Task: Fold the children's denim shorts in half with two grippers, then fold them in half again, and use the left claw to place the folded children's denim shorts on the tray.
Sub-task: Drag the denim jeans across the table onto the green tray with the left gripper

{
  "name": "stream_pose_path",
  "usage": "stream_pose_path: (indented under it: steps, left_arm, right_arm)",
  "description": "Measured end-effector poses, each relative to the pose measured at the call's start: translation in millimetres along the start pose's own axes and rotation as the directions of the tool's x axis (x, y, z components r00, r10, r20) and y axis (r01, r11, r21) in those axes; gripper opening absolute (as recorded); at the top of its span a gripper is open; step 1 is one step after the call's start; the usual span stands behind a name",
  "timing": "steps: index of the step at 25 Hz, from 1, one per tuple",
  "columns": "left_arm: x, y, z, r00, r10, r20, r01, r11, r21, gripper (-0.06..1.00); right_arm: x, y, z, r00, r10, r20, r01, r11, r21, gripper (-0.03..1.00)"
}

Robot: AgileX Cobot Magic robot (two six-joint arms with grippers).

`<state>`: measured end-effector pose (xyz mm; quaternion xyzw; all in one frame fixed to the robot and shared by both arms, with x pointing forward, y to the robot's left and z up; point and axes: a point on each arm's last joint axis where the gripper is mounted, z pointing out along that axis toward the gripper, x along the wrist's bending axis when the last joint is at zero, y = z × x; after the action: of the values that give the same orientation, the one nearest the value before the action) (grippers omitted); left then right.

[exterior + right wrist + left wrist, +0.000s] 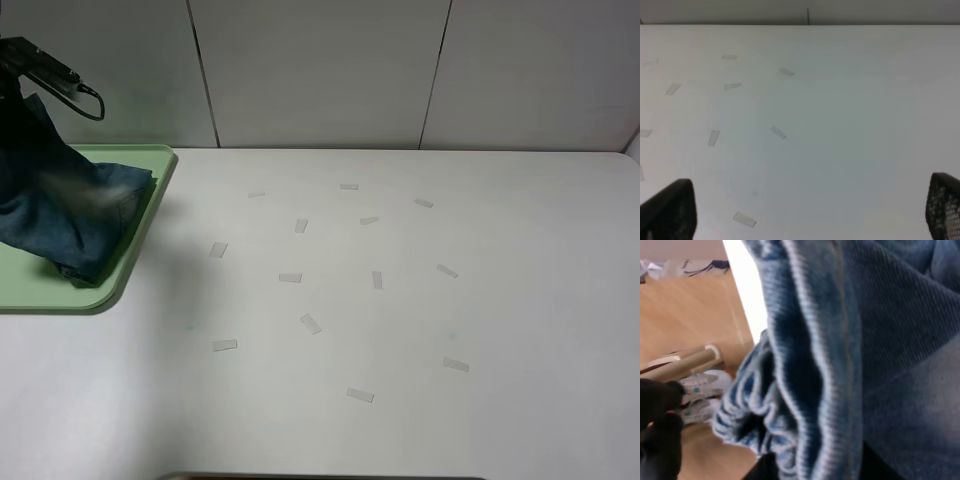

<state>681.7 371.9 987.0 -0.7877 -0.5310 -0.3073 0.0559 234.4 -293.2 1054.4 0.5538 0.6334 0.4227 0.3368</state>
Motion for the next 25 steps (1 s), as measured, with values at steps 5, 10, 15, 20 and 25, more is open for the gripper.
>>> stream_pose_path:
  steps: [5,10,15,20,25]
  left_arm:
    - [-3.9,1.7,4.1,1.0,-0.019,0.024,0.019,1.0,-0.014,0.11]
    - [-10.9,0.5,16.6,0.999,-0.014,0.044,0.014,1.0,0.007,0.11]
    - [-13.2,0.0,20.5,0.999,-0.011,0.049,0.01,1.0,0.015,0.11]
    - [-13.2,-0.1,20.6,0.997,-0.061,0.048,0.061,0.998,0.018,0.11]
    - [-13.2,0.1,20.6,0.995,-0.082,0.047,0.082,0.997,0.017,0.24]
  right_arm:
    - [0.0,0.0,0.0,1.0,0.0,0.0,0.0,1.0,0.0,0.69]
    - [0.0,0.0,0.0,1.0,0.0,0.0,0.0,1.0,0.0,0.69]
    - [0.0,0.0,0.0,1.0,0.0,0.0,0.0,1.0,0.0,0.69]
    - [0.0,0.0,0.0,1.0,0.0,0.0,0.0,1.0,0.0,0.69]
    - [0.0,0.0,0.0,1.0,0.0,0.0,0.0,1.0,0.0,0.69]
